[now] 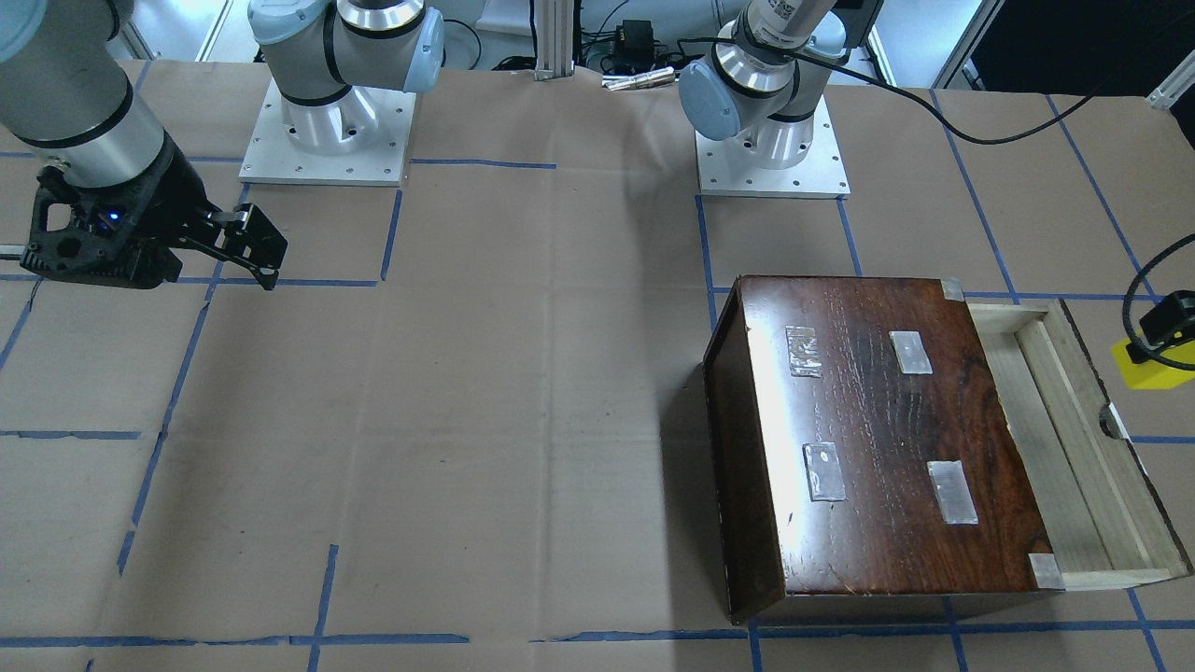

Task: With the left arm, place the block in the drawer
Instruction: 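Lift the yellow cube and carry it over the open drawer, then lower the cube into the drawer and open the left gripper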

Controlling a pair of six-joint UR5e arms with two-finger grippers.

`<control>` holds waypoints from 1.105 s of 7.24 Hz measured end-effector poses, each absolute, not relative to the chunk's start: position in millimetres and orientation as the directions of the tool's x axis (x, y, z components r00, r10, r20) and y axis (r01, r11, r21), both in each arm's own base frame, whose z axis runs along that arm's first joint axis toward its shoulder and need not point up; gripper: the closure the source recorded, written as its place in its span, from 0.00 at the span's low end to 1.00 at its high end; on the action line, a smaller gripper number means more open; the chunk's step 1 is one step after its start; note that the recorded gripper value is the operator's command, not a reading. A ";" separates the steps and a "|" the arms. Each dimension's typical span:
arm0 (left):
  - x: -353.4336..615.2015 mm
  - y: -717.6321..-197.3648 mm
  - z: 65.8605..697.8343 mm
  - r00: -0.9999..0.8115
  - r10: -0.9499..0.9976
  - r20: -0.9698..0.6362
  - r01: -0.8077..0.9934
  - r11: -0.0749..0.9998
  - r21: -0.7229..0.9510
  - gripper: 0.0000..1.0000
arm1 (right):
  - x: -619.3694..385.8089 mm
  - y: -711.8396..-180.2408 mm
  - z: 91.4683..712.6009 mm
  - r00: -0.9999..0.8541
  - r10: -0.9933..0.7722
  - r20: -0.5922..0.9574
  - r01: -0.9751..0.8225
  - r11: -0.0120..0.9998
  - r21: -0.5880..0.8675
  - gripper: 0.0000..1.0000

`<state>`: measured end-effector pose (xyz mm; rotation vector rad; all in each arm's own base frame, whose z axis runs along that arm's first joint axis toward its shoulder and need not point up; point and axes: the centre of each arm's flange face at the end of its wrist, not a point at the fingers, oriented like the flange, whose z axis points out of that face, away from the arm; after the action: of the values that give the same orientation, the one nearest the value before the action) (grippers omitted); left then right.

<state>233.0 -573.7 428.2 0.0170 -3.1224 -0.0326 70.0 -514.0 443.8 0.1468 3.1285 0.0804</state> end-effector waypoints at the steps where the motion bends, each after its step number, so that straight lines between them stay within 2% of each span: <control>1: 207.4 -580.8 422.6 -1.000 -0.006 0.018 -0.006 1.000 0.022 0.66 | 70.0 -513.9 443.5 -0.996 0.094 -0.006 0.093 0.994 0.052 0.00; 7: 186.4 -606.7 353.2 -1.000 0.002 0.022 0.003 1.000 0.026 0.64 | 70.1 -513.8 443.5 -0.996 0.094 -0.006 0.093 0.994 0.053 0.00; 8: 184.3 -609.2 348.2 -1.000 0.004 0.030 0.005 1.000 0.029 0.46 | 70.1 -513.8 443.4 -0.996 0.094 -0.006 0.093 0.994 0.053 0.00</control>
<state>184.3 -609.2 348.2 -0.0074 -3.1111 -0.0447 70.1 -513.8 443.4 0.1467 3.1284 0.0821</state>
